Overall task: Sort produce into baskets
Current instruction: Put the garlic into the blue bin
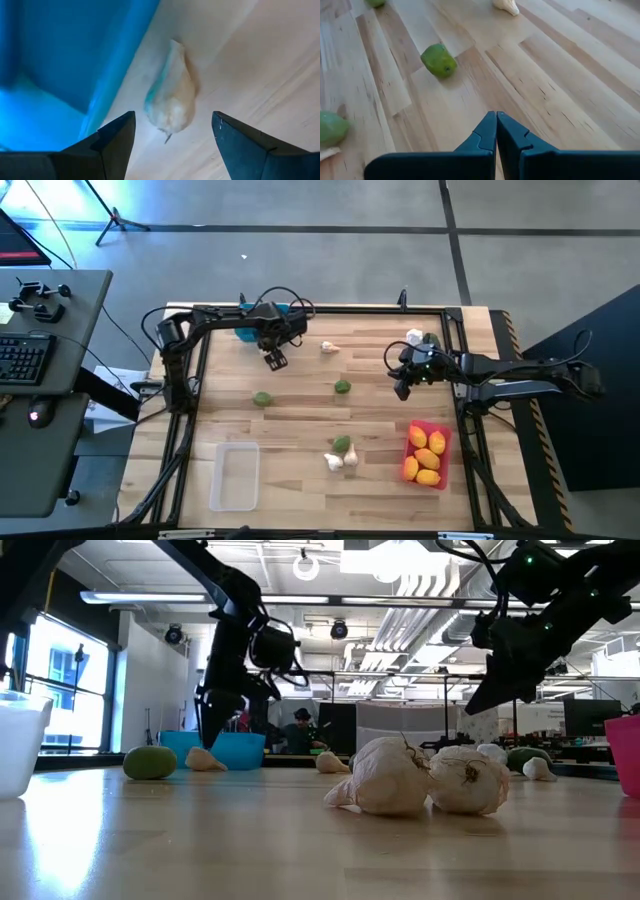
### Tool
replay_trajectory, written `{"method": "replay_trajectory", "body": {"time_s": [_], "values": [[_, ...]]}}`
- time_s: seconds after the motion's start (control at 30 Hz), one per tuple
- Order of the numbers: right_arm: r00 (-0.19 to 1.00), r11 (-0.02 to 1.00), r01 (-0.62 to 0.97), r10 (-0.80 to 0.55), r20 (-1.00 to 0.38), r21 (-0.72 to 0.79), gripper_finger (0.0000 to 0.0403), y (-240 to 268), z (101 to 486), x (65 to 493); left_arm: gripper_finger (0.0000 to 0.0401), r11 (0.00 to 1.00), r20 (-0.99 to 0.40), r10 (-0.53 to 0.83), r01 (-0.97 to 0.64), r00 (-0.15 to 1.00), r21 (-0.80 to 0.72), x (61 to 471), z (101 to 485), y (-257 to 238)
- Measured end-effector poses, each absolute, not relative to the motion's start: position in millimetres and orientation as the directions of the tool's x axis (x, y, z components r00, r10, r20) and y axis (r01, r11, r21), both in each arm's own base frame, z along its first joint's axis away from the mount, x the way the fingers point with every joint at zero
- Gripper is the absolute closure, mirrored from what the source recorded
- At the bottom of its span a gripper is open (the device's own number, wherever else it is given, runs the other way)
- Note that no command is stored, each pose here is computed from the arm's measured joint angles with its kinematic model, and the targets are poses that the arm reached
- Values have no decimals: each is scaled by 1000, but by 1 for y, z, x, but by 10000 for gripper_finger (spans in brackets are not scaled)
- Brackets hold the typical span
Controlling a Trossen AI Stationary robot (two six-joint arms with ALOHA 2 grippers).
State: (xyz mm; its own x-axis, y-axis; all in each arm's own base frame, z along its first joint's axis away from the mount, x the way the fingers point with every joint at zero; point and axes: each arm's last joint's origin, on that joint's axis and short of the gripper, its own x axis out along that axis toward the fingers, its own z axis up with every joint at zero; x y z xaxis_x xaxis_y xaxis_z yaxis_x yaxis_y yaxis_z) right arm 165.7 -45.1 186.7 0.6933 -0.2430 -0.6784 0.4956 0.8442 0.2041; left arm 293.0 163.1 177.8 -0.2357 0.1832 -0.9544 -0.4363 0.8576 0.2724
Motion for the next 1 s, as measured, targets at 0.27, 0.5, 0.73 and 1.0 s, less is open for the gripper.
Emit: {"method": "replay_trajectory", "body": {"time_s": [0.27,0.5,0.73,1.0], "values": [[667,859,480,-226,-710,177,403,-44,184,163,151,858,-944,140,-440,-297,266,296,155,165],[659,867,471,-224,-718,163,403,-44,183,162,158,857,-954,51,-477,-296,194,299,143,163],[659,867,472,-224,-718,162,403,-44,183,162,214,878,-969,9,-461,-247,126,300,154,156],[658,865,476,-230,-717,160,403,-44,183,162,296,841,-997,-1,-540,-72,38,283,207,156]]}}
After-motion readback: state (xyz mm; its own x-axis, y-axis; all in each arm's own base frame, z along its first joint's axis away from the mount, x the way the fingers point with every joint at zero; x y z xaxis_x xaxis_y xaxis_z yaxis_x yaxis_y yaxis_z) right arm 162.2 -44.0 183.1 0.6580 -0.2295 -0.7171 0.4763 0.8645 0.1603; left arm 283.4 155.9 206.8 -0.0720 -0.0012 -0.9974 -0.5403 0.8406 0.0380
